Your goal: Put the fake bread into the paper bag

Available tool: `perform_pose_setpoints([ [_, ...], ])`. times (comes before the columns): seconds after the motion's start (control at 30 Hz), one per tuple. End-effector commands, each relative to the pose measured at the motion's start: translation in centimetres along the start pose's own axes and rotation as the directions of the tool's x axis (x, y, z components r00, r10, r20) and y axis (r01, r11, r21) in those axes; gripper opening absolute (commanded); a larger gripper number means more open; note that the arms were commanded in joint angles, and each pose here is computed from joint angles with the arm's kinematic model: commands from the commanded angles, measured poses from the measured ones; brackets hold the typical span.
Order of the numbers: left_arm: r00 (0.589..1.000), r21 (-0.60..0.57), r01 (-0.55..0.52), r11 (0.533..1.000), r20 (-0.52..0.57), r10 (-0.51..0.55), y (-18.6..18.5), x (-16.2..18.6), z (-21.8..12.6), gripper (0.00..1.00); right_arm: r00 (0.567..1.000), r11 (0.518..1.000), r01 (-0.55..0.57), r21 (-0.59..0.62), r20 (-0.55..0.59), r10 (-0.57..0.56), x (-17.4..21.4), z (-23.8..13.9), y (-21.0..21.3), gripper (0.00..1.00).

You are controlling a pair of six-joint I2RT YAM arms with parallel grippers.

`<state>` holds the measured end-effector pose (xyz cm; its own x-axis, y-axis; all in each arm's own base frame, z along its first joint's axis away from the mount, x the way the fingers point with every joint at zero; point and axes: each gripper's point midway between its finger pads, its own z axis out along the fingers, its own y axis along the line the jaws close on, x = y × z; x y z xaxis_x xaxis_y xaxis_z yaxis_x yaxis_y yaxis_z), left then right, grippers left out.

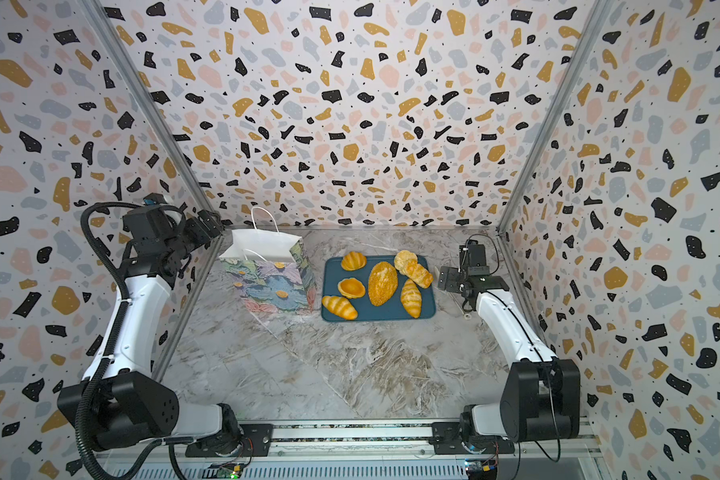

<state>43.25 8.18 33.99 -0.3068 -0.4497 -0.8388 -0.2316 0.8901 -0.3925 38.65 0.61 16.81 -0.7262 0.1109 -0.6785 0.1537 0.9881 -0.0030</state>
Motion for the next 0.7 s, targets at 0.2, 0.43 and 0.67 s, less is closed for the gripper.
perform_pose_setpoints([
  [0.2, 0.994, -0.009, -0.025, 1.000, 0.105, 0.026, 0.0, -2.0, -1.5, 0.99, 0.991, 0.992, 0.110, 0.069, -0.082, -0.104, 0.0, 1.8, -1.1, 0.99],
  [0.43, 0.993, -0.012, -0.029, 1.000, 0.110, 0.030, 0.1, -1.8, -1.6, 0.99, 0.969, 0.989, 0.142, 0.029, -0.207, -0.133, 1.7, 4.7, -0.4, 0.99],
  [0.67, 0.995, -0.006, -0.022, 1.000, 0.102, 0.022, 0.1, -1.5, -1.3, 1.00, 0.956, 0.992, 0.124, 0.012, -0.271, -0.116, 3.4, 6.8, -0.8, 0.99],
])
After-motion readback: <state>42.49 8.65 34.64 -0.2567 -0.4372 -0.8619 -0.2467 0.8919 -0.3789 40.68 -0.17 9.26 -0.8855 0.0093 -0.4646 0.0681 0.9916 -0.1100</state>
